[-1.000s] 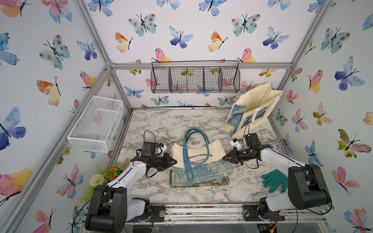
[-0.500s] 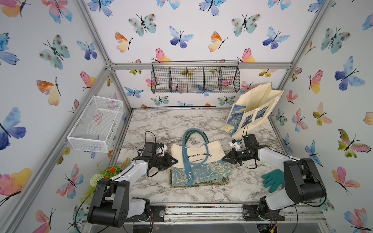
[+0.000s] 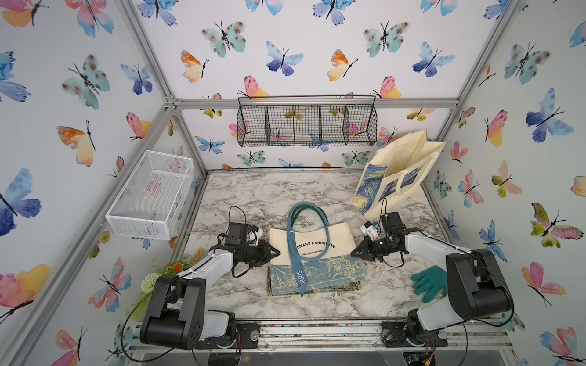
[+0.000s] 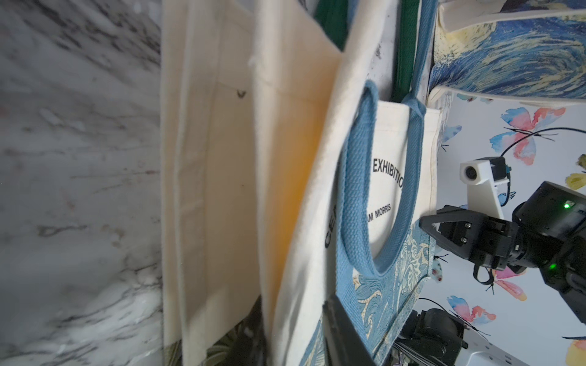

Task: Put away the canvas bag
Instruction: Adjust the canvas bag at the center of the board.

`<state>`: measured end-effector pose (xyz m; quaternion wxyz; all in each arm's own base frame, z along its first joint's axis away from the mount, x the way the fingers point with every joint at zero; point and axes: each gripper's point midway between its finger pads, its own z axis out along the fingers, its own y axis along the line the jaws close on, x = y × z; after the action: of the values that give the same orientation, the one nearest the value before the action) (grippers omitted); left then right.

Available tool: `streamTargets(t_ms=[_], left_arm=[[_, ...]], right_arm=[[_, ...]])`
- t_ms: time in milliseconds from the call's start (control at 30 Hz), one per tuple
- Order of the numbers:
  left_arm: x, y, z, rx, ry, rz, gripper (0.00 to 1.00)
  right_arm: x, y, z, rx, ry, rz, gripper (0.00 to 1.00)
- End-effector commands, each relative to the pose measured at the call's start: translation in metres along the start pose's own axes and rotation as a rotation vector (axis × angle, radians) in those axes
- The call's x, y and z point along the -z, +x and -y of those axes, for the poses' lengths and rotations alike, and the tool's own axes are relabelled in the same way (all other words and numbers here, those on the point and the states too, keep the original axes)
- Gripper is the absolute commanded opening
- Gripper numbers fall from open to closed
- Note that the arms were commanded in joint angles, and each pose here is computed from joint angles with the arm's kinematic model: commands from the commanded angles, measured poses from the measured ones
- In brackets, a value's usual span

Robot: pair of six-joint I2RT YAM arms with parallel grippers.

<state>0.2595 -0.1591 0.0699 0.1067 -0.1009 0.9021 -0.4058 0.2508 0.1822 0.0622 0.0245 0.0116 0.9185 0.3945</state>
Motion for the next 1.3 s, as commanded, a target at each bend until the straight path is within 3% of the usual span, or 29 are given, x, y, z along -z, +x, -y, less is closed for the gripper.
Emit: streamTargets(t_ms=[0,67,933,1267], left_arm=[[0.002,-0.014,0.010,-0.051,0.002,0.029,0.11],[0.003,-0.017,0.013,-0.058,0.004,0.034,0.00],[0.009,-0.024,0.014,-0.072,-0.021,0.048,0.00],[0.011,-0.026,0.002,-0.056,-0.044,0.064,0.00]], right_arm=[[0.000,0.015,0.001,-0.011,-0.003,-0.038,0.04],[0.003,0.015,-0.004,-0.001,-0.021,-0.034,0.02],[-0.019,0.051,-0.028,0.085,-0.082,-0.181,0.02],[-0.034,0.074,-0.008,0.038,-0.061,-0.256,0.04]])
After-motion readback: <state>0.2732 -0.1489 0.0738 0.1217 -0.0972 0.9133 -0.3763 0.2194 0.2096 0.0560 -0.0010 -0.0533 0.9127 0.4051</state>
